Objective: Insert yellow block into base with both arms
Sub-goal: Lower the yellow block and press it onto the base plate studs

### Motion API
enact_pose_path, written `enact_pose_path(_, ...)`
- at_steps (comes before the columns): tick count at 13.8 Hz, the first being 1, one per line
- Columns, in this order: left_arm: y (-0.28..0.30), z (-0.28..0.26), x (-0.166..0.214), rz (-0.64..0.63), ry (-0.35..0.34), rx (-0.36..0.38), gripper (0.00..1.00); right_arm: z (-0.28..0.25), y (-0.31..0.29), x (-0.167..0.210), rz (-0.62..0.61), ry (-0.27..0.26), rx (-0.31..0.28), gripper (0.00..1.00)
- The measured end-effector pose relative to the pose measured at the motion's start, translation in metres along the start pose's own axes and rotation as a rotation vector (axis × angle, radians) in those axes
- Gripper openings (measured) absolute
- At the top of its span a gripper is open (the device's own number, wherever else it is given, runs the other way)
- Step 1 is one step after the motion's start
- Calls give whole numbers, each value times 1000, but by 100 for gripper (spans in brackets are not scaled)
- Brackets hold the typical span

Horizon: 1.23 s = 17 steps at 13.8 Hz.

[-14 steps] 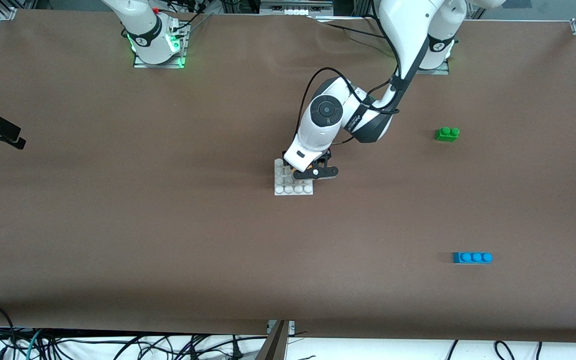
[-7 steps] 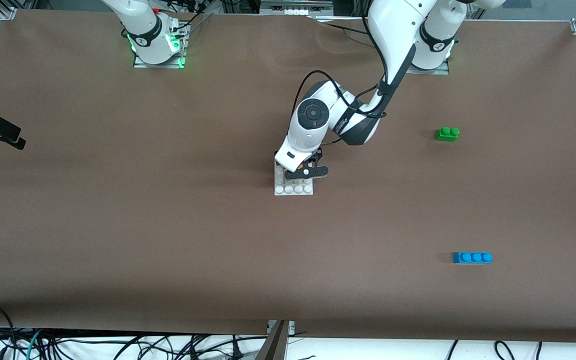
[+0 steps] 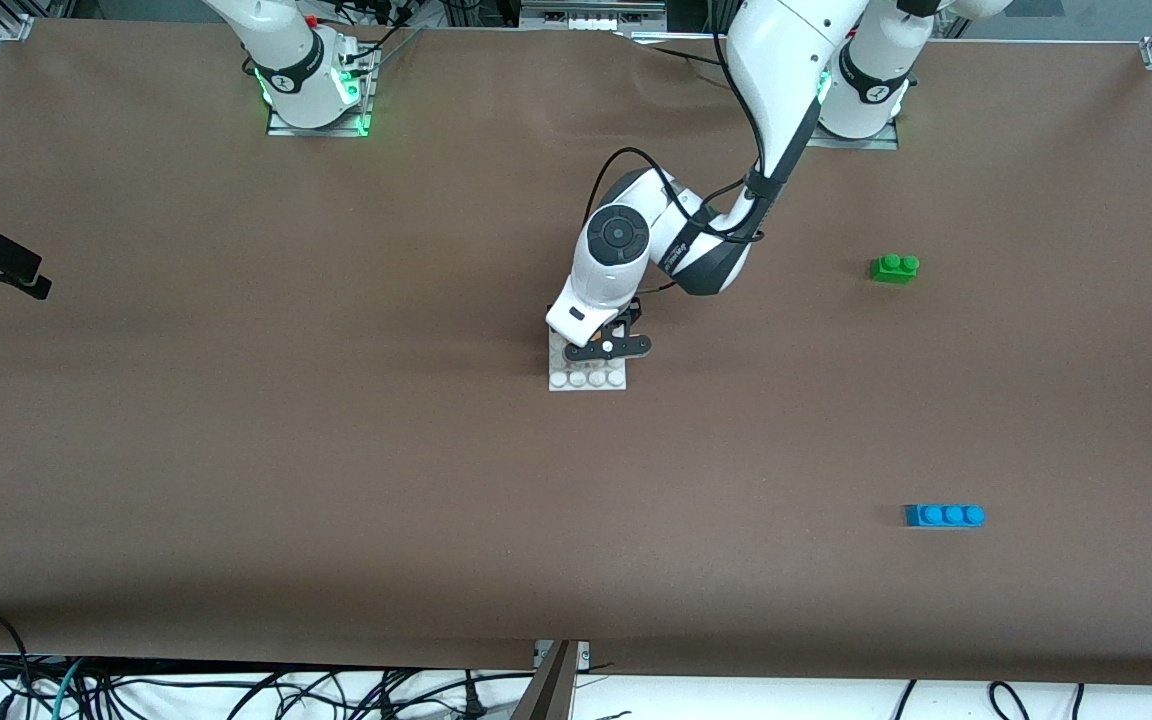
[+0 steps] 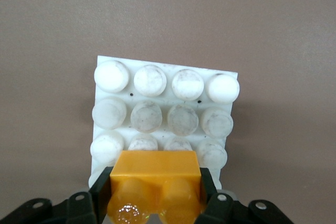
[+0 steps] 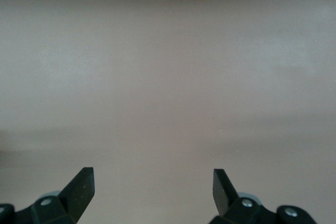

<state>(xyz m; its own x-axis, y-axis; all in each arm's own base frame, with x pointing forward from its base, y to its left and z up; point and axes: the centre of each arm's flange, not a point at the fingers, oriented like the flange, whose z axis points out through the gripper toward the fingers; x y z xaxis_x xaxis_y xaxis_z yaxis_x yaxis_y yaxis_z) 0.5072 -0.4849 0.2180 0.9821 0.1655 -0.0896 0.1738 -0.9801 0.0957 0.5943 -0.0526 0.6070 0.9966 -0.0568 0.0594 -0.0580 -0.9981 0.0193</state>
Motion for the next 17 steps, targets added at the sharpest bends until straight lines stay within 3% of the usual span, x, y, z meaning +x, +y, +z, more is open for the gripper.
enact_pose_path(17,0,19,6,1,-1,21,68,0,0,0,1,0,0,100)
